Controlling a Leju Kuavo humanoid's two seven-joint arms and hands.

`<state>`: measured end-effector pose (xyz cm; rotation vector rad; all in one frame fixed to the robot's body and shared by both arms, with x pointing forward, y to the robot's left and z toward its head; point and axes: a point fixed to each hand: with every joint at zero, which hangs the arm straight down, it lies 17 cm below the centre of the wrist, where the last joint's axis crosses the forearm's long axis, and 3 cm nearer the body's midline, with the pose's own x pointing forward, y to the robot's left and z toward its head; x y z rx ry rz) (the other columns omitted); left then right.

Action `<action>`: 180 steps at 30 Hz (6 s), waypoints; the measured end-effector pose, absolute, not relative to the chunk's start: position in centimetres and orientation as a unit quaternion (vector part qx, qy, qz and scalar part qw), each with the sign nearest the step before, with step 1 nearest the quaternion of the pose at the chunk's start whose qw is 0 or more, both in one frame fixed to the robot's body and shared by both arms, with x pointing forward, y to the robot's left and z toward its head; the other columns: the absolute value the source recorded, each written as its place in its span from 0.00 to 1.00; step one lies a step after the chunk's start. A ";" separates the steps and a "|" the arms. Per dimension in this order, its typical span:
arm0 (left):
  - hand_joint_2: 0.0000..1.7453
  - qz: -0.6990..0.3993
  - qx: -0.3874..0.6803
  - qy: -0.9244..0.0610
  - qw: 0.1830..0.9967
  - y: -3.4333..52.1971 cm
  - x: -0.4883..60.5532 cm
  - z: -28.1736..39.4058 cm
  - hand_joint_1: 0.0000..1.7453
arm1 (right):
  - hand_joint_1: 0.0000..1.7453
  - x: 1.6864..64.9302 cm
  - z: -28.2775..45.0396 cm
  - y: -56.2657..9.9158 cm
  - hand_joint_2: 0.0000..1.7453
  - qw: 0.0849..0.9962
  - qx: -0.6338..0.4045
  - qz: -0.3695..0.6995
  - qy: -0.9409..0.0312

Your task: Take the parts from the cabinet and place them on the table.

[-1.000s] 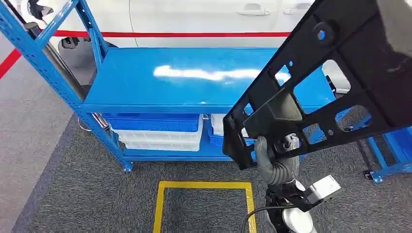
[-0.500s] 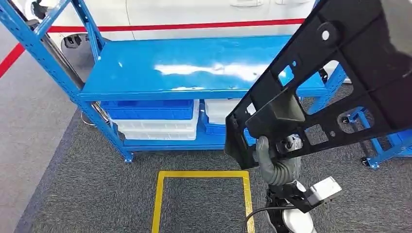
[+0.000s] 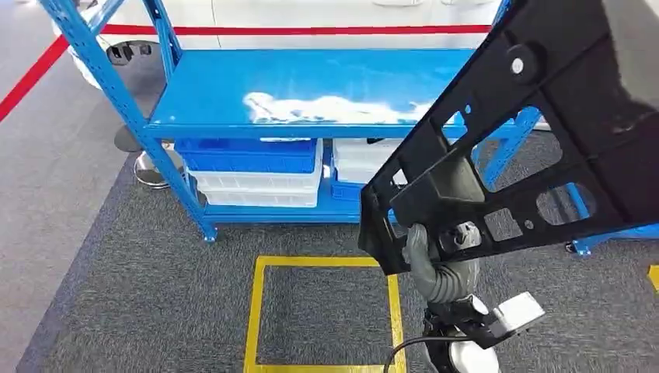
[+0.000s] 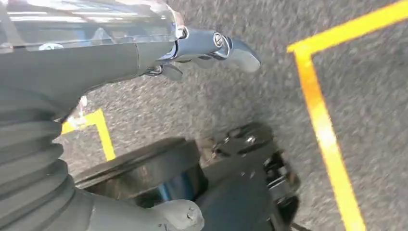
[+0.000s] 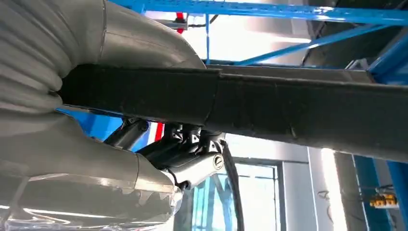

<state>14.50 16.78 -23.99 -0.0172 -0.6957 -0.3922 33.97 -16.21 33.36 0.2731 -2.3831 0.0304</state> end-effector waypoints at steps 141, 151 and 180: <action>1.00 -0.239 0.015 -0.304 0.922 19.5 13.2 -25.2 0.00 | 1.00 35.7 34.1 -20.6 1.00 0.333 -0.089 0.023 -0.938; 1.00 -0.242 0.007 -0.314 0.918 18.7 13.5 -24.9 0.00 | 1.00 34.8 33.8 -22.1 1.00 0.332 -0.104 0.017 -0.937; 1.00 -0.291 0.008 -0.316 0.903 20.1 12.8 -25.2 0.00 | 1.00 33.2 36.4 -22.6 1.00 0.294 -0.093 -0.020 -0.951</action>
